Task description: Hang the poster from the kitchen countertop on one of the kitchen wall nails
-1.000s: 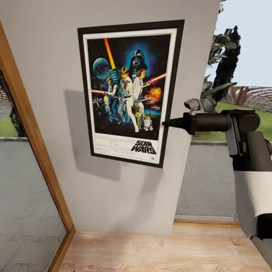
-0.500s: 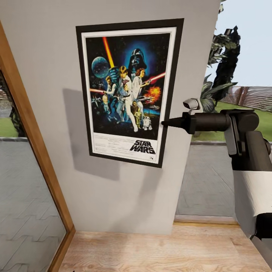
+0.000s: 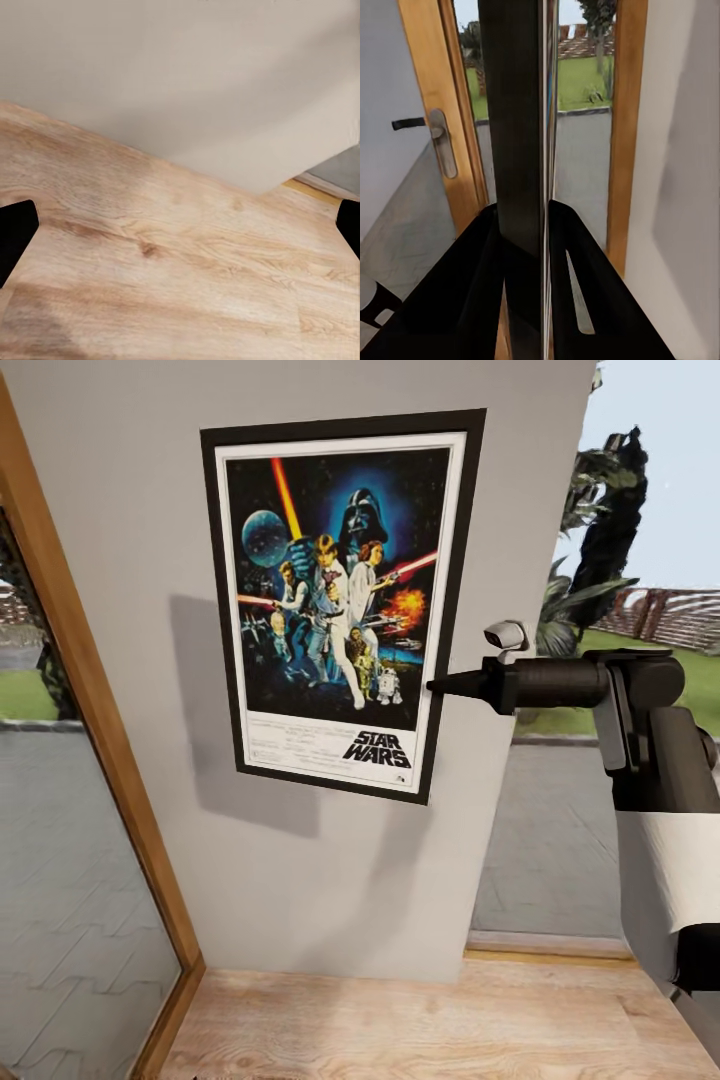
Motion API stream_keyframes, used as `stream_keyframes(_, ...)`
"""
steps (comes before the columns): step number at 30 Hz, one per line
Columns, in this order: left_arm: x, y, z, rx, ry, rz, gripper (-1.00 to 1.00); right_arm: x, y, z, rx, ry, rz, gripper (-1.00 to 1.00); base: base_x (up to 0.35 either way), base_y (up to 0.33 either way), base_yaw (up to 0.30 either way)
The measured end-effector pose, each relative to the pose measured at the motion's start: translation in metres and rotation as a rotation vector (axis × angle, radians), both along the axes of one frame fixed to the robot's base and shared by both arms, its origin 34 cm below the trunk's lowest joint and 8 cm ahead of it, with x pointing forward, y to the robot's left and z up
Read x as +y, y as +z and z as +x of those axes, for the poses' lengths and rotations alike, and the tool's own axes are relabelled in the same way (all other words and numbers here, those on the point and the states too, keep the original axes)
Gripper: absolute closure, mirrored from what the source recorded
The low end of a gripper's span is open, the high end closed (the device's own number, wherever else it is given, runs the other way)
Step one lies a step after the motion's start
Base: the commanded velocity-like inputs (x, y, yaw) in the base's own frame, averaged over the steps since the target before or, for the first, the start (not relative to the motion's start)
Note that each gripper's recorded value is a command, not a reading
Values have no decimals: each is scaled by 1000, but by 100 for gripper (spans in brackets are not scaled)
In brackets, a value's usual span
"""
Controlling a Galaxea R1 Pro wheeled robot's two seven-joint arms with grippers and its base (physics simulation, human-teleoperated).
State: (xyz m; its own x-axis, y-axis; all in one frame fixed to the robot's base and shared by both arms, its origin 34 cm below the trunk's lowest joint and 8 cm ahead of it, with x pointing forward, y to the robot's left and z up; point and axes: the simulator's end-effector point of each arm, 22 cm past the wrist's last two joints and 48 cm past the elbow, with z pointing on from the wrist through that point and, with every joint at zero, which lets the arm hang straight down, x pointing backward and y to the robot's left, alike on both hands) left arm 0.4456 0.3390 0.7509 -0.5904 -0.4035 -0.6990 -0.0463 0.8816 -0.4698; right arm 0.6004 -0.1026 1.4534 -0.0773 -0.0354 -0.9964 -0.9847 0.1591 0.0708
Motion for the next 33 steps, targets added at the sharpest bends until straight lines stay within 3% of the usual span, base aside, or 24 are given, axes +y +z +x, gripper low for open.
stream_keyframes(16,0,0,0,0,-1,0,-100,0,1,-1,-1,0,0,100,22,0,70)
stream_keyframes(33,0,0,0,0,0,0,-100,0,1,-1,-2,0,0,100,301,0,0)
